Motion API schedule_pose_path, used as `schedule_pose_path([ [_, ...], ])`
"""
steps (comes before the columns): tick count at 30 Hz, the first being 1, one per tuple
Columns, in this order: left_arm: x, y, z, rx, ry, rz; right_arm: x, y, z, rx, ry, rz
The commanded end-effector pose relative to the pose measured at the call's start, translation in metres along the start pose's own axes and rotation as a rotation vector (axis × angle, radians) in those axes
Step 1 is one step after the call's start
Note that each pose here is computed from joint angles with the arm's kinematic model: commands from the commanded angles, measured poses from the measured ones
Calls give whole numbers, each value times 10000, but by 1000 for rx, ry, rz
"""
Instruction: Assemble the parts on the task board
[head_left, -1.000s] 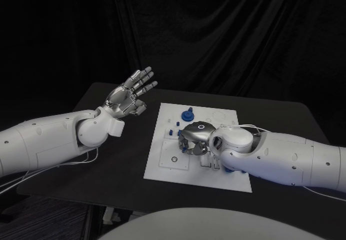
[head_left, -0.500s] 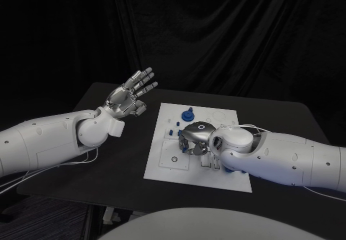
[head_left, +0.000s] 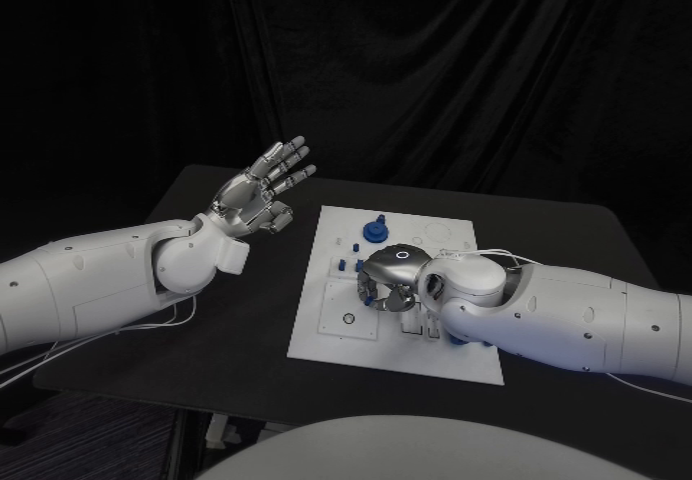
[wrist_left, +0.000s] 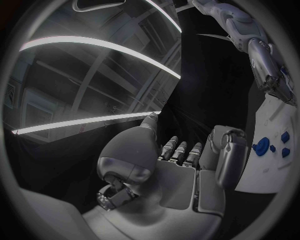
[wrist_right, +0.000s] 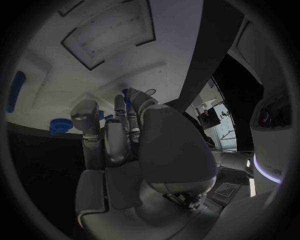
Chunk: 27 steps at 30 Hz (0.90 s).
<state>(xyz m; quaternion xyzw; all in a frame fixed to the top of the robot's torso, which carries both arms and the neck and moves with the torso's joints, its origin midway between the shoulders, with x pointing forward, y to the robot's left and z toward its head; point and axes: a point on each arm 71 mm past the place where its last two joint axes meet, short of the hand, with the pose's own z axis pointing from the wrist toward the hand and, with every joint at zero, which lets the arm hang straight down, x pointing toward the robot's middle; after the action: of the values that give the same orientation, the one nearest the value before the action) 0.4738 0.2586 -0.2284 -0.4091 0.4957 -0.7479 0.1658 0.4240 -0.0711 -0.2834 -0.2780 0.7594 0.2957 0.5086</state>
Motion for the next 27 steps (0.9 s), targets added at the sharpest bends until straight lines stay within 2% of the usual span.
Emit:
schedule_pose_path([
  [1, 9, 8, 3, 3, 8, -12, 25, -11, -5, 18, 15, -6],
  [27, -3, 23, 11, -6, 9, -13, 68, -27, 40, 15, 19, -6],
])
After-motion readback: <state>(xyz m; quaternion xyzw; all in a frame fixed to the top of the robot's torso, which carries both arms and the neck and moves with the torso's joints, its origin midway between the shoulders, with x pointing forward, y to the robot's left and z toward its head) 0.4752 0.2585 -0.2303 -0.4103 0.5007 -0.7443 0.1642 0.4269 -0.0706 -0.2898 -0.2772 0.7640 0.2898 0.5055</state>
